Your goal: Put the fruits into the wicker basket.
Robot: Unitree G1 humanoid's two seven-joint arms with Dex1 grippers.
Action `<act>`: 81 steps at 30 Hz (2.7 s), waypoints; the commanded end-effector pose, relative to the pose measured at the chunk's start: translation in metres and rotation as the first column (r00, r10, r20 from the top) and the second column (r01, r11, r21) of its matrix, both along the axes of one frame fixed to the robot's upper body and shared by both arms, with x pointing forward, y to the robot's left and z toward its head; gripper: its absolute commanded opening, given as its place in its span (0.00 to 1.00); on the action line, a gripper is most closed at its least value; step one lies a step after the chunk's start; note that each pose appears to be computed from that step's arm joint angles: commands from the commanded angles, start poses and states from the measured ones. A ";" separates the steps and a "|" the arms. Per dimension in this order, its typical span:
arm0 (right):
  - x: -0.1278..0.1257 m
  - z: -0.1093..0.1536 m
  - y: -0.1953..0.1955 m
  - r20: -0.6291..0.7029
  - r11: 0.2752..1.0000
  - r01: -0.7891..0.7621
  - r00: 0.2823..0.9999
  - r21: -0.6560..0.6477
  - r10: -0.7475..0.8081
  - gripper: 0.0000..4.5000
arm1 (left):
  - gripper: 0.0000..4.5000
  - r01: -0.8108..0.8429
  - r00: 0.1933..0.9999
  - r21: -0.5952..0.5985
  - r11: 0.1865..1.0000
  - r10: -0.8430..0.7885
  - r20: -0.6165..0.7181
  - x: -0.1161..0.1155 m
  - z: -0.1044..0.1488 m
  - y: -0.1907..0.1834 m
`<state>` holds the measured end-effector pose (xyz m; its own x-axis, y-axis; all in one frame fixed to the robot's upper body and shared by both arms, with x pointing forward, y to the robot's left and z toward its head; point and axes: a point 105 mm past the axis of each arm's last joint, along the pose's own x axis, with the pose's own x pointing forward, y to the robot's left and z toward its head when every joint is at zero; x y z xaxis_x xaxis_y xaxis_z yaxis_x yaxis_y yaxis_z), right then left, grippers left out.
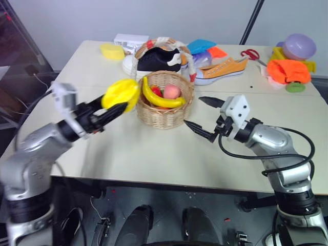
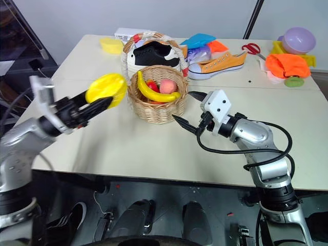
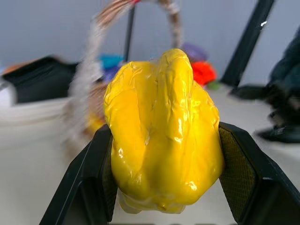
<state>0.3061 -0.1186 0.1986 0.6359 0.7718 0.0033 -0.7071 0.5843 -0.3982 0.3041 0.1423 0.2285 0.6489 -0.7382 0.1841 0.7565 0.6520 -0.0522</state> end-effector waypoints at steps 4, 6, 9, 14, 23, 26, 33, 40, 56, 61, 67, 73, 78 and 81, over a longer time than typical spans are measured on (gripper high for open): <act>0.006 0.014 -0.016 0.064 0.997 0.071 0.995 -0.001 -0.071 1.00 | 0.58 -0.183 0.983 0.066 0.981 0.184 -0.012 0.053 -0.017 -0.033; 0.006 0.014 -0.018 0.068 0.997 0.081 0.994 -0.008 -0.080 1.00 | 0.58 -0.190 0.982 0.021 0.981 0.190 0.014 0.064 -0.006 -0.051; 0.005 0.014 -0.018 0.069 0.996 0.090 0.994 -0.005 -0.090 1.00 | 0.58 -0.237 0.970 0.026 0.971 0.235 0.056 0.080 0.002 -0.057; 0.005 0.011 -0.015 0.070 0.996 0.094 0.993 -0.003 -0.094 1.00 | 0.77 -0.224 0.974 -0.012 0.974 0.225 0.033 0.086 0.003 -0.062; 0.011 0.014 -0.010 0.065 0.995 0.087 0.994 0.040 -0.090 1.00 | 0.98 -0.095 0.984 -0.039 0.995 0.100 0.150 0.050 0.016 -0.066; 0.022 0.019 -0.012 0.067 0.986 0.134 0.988 0.097 -0.141 1.00 | 0.98 -0.023 0.980 -0.050 0.998 0.033 0.196 0.020 0.018 -0.051; 0.062 0.028 -0.002 0.036 0.941 0.248 0.964 0.229 -0.263 1.00 | 0.98 -0.152 0.978 0.096 0.984 0.136 0.158 -0.016 -0.015 0.027; 0.094 0.027 0.012 0.028 0.909 0.311 0.943 0.276 -0.331 1.00 | 0.98 -0.275 0.954 0.181 0.944 0.245 0.172 -0.041 -0.026 0.078; 0.116 0.035 0.019 0.015 0.872 0.320 0.936 0.370 -0.350 0.34 | 1.00 -0.286 0.953 0.171 0.943 0.262 0.150 -0.054 -0.035 0.083; 0.114 0.032 0.017 0.011 0.874 0.323 0.936 0.362 -0.351 0.01 | 1.00 -0.273 0.956 0.170 0.947 0.247 0.156 -0.047 -0.034 0.080; 0.108 0.040 -0.003 0.051 0.870 0.334 0.925 0.362 -0.376 0.01 | 1.00 -0.249 0.962 0.165 0.954 0.224 0.157 -0.039 -0.035 0.075; 0.090 0.054 -0.058 0.071 0.845 0.404 0.888 0.351 -0.454 0.01 | 1.00 -0.177 0.978 0.142 0.974 0.157 0.139 -0.035 -0.035 0.062; 0.062 0.079 -0.119 0.085 0.777 0.509 0.814 0.370 -0.574 0.01 | 1.00 -0.049 0.990 0.129 0.990 0.031 0.135 -0.026 -0.033 0.035; 0.045 0.081 -0.151 0.084 0.724 0.588 0.753 0.360 -0.653 0.01 | 1.00 0.053 0.988 0.124 0.991 -0.070 0.136 -0.022 -0.031 0.014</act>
